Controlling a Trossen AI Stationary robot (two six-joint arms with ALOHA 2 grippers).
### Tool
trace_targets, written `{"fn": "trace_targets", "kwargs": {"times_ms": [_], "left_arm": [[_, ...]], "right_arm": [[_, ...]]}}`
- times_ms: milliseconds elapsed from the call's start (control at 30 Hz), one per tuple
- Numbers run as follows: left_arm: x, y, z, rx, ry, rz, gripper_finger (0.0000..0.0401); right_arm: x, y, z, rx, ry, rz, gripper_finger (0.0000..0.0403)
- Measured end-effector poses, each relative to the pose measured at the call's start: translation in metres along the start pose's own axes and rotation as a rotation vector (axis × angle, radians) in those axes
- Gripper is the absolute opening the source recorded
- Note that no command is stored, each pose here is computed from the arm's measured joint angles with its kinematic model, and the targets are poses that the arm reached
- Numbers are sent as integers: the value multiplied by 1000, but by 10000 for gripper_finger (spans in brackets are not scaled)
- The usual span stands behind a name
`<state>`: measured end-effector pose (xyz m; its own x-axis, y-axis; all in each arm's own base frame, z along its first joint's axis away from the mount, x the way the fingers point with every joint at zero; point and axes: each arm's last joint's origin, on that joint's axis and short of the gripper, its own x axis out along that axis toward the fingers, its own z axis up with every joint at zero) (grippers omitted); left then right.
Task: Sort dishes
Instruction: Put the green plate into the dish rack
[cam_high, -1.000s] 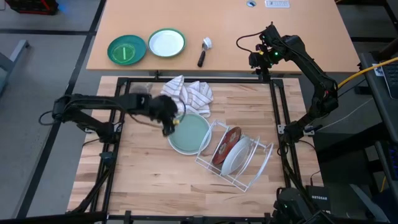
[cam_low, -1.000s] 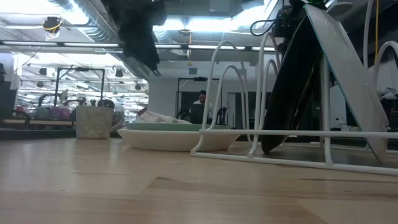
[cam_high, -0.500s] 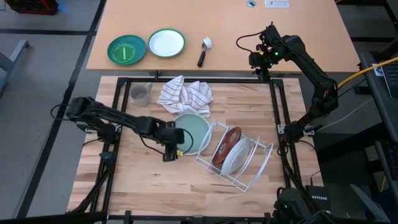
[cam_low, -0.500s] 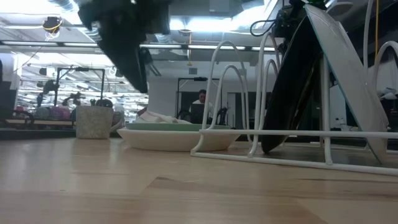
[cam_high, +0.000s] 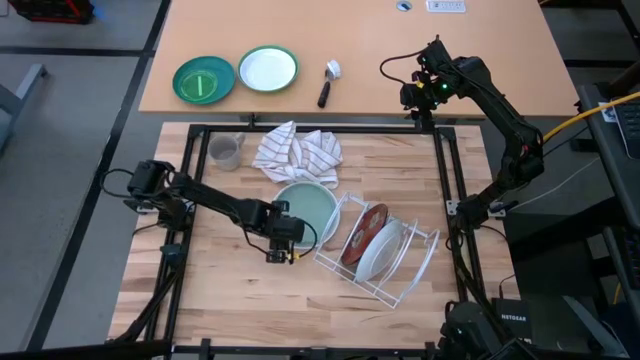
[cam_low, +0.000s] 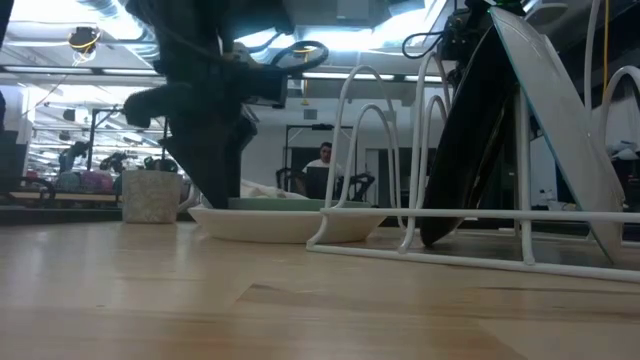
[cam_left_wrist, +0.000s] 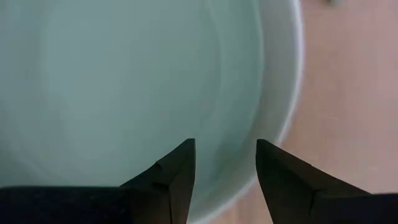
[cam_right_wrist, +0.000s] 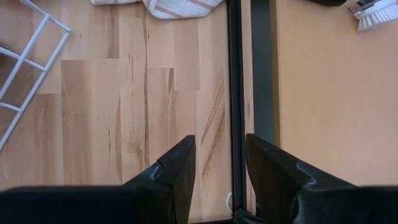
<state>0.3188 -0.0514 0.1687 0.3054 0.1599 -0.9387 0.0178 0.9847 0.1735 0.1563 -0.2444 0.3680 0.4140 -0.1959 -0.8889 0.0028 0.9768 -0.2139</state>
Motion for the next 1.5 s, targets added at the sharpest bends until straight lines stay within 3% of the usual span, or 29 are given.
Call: {"fn": "trace_targets", "kwargs": {"times_ms": [400, 767, 1167, 1500], "left_arm": [[4, 3, 2, 65, -15, 86, 146], [4, 3, 2, 57, -16, 89, 10], [-11, 5, 7, -125, -107, 70, 3], [-81, 22, 3, -343, -347, 81, 1]], "right_arm": [[0, 0, 0, 0, -1, -1, 145], [0, 0, 0, 0, 0, 0, 145], [0, 0, 0, 0, 0, 0, 145], [0, 0, 0, -7, 0, 0, 145]]}}
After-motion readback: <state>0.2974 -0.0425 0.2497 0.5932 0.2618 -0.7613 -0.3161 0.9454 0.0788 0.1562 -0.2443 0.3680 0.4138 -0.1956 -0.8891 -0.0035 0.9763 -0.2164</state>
